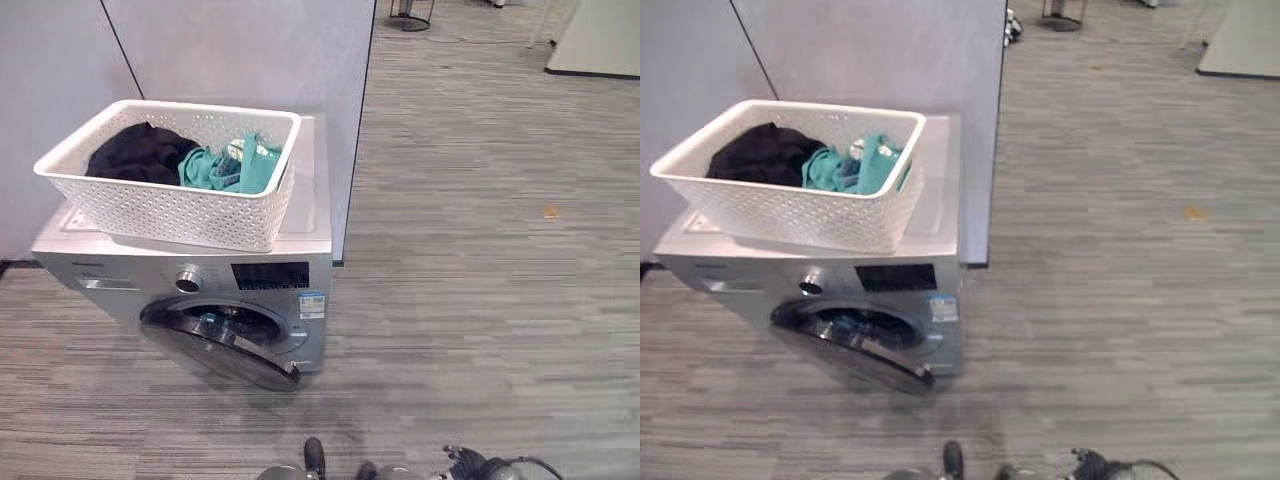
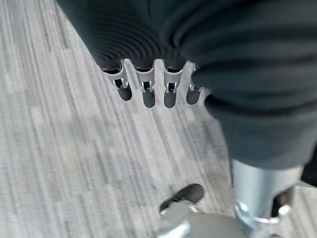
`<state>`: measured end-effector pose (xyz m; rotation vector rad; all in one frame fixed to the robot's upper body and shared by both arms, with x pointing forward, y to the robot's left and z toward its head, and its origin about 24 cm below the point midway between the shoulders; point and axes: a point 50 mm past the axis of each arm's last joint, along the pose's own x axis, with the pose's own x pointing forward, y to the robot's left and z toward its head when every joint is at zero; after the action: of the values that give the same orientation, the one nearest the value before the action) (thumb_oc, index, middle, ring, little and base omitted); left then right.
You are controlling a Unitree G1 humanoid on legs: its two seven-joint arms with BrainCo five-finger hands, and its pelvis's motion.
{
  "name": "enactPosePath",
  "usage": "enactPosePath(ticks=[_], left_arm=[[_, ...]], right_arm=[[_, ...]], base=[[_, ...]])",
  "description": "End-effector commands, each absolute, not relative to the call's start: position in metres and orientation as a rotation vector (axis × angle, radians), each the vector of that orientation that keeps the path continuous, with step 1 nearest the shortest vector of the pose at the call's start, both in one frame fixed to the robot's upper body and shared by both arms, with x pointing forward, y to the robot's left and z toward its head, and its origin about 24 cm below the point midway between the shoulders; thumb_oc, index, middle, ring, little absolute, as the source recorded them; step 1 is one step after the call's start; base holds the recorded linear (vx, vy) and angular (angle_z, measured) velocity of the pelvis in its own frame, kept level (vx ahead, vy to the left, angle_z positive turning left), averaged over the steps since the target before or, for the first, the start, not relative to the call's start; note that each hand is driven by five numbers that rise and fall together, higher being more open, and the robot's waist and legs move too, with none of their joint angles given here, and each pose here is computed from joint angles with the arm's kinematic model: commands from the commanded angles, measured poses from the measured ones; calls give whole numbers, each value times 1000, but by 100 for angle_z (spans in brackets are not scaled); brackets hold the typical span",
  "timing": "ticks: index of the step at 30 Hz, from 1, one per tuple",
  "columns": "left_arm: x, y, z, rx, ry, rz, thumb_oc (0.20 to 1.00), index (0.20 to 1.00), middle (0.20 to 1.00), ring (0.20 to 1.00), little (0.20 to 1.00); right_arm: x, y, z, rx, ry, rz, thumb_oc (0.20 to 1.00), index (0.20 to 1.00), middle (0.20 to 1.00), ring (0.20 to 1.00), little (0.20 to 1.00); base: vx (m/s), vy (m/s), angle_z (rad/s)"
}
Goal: Grab the laundry basket,head to the washer,open it,put in the laundry and shut it.
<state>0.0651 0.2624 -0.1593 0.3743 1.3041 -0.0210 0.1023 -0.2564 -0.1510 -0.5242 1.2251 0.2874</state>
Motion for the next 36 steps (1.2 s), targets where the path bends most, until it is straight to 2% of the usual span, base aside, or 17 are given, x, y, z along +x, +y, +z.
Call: enactPosePath(ticks=[1,3,10,17,22,30,36], left_arm=[[69,272,-156,303,1310,76,1000,1000,1000,1000,1000],[73,270,-156,255,1287,110,1000,1000,1000,1000,1000],[90,256,-157,285,1236,21,1000,1000,1000,1000,1000],[97,254,-156,348,1224,-21,1000,1000,1000,1000,1000],[95,256,-155,351,1222,-23,1000,1000,1000,1000,1000],[90,271,-151,403,1232,5,1000,1000,1000,1000,1000],[98,277,-148,444,1213,-9,1000,1000,1000,1000,1000]], right_arm=[[94,-278,-147,-548,1279,238,1000,1000,1000,1000,1000],[81,-285,-148,-538,1329,211,1000,1000,1000,1000,1000],[47,-306,-146,-554,1468,150,1000,1000,1000,1000,1000],[49,-308,-145,-541,1451,125,1000,1000,1000,1000,1000],[49,-302,-148,-503,1455,126,1000,1000,1000,1000,1000],[97,-272,-148,-535,1267,261,1000,1000,1000,1000,1000],[97,-268,-148,-534,1244,294,1000,1000,1000,1000,1000]], base=[[177,0,67],[139,-56,41],[103,12,-2],[158,174,14],[262,415,-46],[69,277,-36],[46,113,20]])
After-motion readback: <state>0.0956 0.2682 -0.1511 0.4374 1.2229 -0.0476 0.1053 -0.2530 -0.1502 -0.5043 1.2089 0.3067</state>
